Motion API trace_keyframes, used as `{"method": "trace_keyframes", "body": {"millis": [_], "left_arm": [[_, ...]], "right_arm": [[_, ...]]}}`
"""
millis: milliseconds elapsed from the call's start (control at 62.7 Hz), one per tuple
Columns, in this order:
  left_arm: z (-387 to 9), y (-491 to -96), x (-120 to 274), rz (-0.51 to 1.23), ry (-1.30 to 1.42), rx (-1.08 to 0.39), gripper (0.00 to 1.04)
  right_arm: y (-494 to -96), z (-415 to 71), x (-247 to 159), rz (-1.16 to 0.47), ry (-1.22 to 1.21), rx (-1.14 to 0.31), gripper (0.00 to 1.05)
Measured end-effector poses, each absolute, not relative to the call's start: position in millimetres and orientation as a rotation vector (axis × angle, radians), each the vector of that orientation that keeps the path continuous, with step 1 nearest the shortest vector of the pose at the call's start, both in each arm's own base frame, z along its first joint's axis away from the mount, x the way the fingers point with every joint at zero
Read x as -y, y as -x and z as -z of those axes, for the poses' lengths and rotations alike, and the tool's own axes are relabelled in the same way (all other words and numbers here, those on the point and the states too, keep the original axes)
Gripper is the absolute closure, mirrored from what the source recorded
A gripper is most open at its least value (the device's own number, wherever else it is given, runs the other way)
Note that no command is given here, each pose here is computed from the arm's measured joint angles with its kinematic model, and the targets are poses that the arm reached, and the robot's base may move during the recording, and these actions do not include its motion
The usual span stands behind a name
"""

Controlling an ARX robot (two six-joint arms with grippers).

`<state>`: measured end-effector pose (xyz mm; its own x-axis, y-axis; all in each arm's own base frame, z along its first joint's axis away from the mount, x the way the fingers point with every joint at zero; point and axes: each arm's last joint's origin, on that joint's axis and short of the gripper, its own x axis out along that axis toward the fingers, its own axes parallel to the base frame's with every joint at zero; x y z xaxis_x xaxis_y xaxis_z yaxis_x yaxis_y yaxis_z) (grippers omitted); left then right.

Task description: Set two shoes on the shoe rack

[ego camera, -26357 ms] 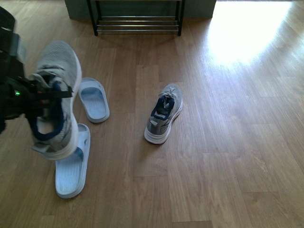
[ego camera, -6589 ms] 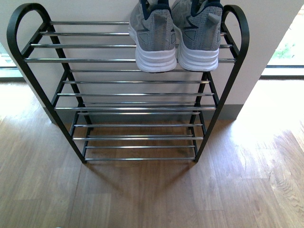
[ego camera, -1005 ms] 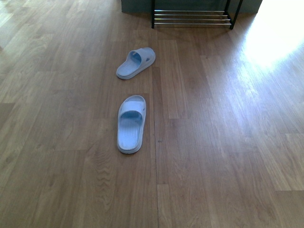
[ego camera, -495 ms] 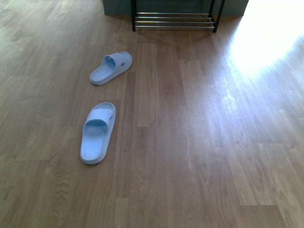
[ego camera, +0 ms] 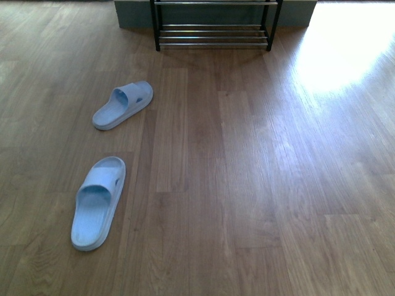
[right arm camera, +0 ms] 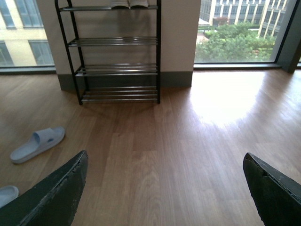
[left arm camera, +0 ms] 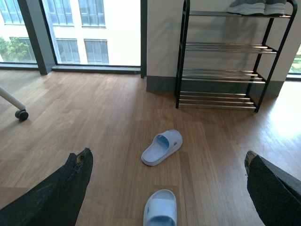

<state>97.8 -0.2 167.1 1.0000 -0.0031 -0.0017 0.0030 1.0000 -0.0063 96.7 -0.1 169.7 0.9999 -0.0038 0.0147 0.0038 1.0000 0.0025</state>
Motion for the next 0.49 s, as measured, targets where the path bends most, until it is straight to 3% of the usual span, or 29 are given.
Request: {"method": "trace_keyframes", "body": {"millis": [415,495], "left_arm": [[-167.2,-97.8,0.1,-0.002,0.007,-0.002,0.09],[-167.0,-98.8,2.4,-0.269,0.098,-0.28,0.09]], "right_arm": [[-96.8,-169.6,0.0,-0.001,-0.002,0.014,0.09],[-96.8,-169.6,0.0,-0.002,-0.002,0.013,0.09]]}}
